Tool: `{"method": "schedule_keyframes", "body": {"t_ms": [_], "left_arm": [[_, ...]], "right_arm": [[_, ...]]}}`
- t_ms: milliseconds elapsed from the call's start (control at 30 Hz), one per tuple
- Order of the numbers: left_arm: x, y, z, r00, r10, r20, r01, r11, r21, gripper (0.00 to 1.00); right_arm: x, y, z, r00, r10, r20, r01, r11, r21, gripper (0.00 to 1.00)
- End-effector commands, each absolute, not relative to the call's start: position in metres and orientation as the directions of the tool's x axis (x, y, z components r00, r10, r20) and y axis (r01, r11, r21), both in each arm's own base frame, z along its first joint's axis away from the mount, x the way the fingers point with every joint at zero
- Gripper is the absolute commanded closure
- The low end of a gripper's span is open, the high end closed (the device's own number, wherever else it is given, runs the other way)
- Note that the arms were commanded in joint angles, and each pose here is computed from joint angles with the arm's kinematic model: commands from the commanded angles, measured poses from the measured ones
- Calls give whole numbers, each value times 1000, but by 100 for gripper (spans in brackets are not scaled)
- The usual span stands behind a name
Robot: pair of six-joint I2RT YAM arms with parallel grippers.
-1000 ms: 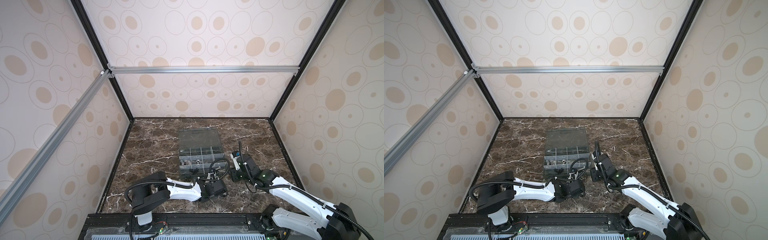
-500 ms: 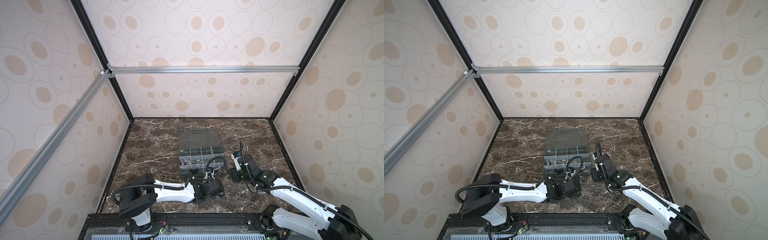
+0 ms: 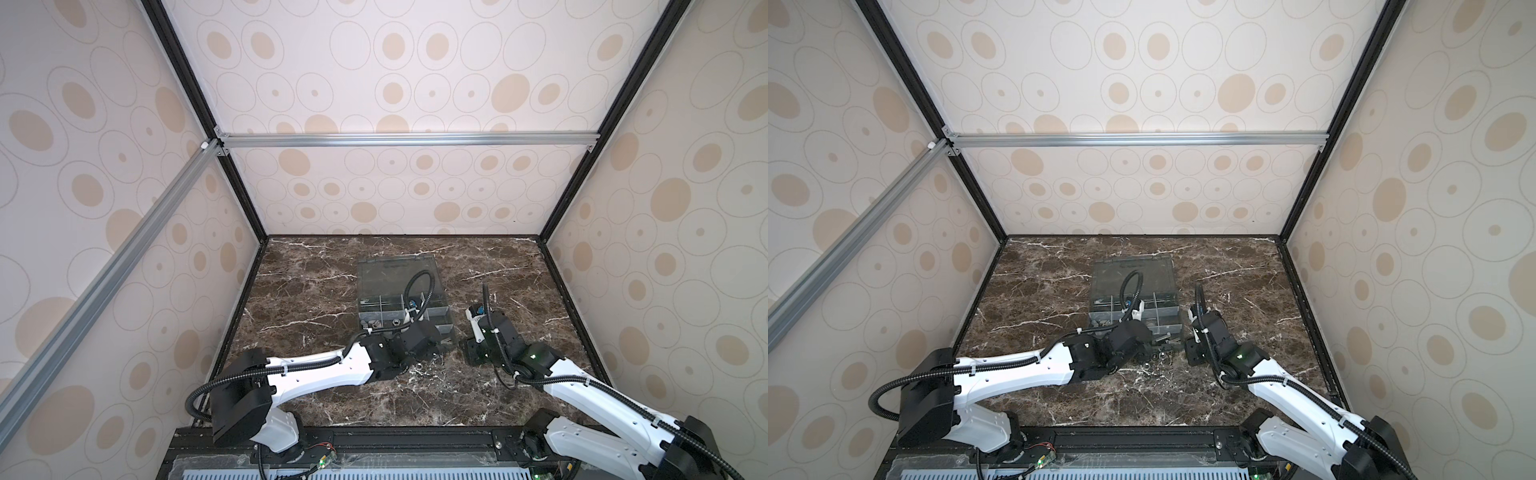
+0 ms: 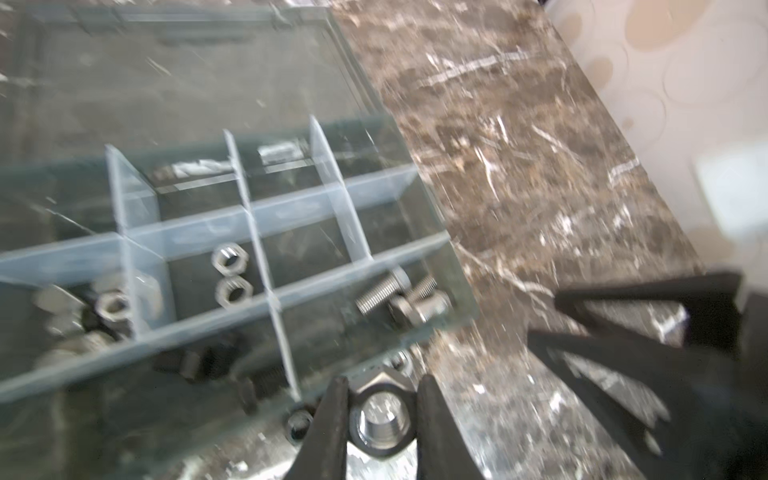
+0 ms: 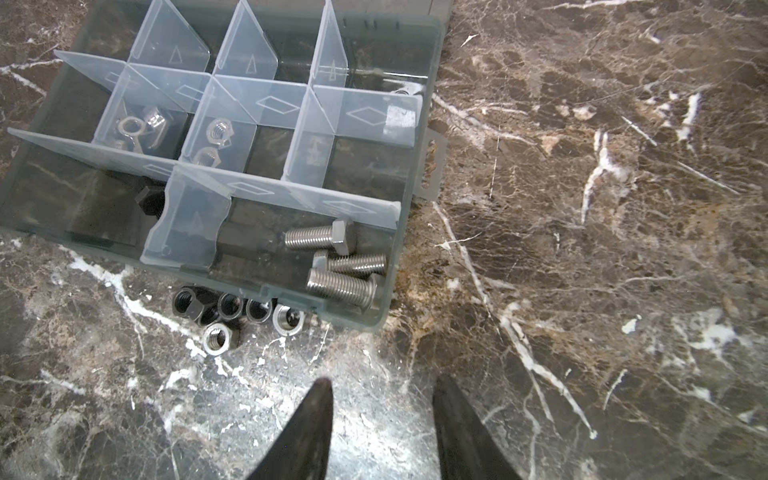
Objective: Sort the screws and nuts into containers
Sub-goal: 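Lift the hex nut with the left gripper over the hex nut compartment, then open the left gripper to drop the hex nut into the compartment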
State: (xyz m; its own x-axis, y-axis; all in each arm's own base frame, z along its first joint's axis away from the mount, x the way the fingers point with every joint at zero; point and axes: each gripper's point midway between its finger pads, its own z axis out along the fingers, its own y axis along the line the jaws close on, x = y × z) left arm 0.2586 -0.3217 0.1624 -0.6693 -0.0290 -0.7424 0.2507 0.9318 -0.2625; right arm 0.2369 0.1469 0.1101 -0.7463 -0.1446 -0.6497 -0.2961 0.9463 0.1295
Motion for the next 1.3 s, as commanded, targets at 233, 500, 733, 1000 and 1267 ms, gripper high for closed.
{"method": "schedule_keyframes", "body": {"t_ms": [233,500,733,1000,1267], "left_arm": [[337,-289,188,-601,-98,-793,186,948,-258,78],[366,-280,161,-653,-88,-752,149,959,-242,79],[360,-272,146,-682,-86,-727,136,961,-241,79],[344,-268,120,-714,-106,-692,137,948,-287,78],[342,-260,113,-722,-95,-685,121,958,-260,44]], "right_arm": [[234,137,116,-697,-113,-708,-289,948,133,56],[240,142,122,-688,-99,-719,-292,945,149,56],[243,142,118,-712,-106,-694,-274,952,136,56],[241,133,120,-714,-109,-692,-249,963,105,56],[240,135,114,-739,-78,-670,-224,965,134,56]]}}
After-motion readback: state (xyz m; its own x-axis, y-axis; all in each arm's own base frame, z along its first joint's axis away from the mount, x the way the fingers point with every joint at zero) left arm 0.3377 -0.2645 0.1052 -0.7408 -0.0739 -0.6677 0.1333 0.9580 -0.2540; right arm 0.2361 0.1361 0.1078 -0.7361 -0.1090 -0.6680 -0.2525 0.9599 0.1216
